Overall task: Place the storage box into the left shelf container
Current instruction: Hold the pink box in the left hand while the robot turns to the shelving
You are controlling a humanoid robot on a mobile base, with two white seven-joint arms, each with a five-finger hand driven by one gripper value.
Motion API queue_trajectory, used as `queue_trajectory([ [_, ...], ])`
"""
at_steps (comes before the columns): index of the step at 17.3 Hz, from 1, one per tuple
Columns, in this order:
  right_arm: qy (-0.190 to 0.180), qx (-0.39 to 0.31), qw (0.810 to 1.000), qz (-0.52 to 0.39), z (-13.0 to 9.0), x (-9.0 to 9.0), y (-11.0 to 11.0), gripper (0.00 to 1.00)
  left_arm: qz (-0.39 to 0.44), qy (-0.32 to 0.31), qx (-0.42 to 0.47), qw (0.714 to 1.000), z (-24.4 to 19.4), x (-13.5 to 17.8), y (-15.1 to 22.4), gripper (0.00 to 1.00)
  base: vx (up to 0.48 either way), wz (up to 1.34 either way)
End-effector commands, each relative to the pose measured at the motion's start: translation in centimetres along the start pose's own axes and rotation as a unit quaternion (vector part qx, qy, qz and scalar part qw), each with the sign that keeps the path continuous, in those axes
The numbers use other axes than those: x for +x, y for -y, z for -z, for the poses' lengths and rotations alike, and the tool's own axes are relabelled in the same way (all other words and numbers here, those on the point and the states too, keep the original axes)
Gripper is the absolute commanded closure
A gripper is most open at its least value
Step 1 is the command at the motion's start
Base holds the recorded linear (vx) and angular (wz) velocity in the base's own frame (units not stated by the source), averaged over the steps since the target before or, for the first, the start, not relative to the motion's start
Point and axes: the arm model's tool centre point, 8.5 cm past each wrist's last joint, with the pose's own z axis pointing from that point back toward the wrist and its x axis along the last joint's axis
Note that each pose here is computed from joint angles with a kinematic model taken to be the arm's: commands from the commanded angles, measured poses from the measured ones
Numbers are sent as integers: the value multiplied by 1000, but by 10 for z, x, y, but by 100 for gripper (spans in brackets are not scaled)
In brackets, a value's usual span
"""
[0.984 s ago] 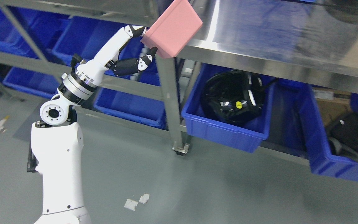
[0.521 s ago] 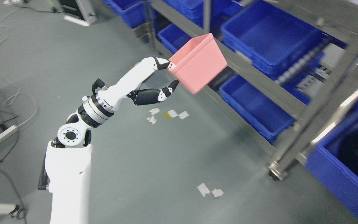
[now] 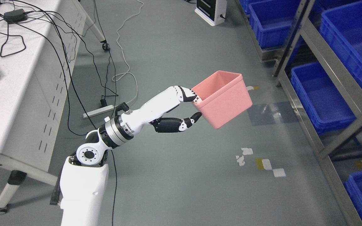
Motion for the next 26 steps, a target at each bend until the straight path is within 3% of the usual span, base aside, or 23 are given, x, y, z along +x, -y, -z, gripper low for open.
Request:
queue_trajectory([
  [1,5,-7,1000,1,0,2,11,0,4,11,-22,1000,3,9,11,99,605,388],
  [15,5,-7,1000,1,0,2,11,0,-4,3,-38,999,1,6,28,99,565,235],
  [22,5,-7,1000,1,0,2,11,0,-13,-4,-50,999,-1,4,39,99,458,-1045],
  [26,5,-7,1000,1,0,2,11,0,-45,-11,-69,997,-8,4,72,99,314,-1459],
])
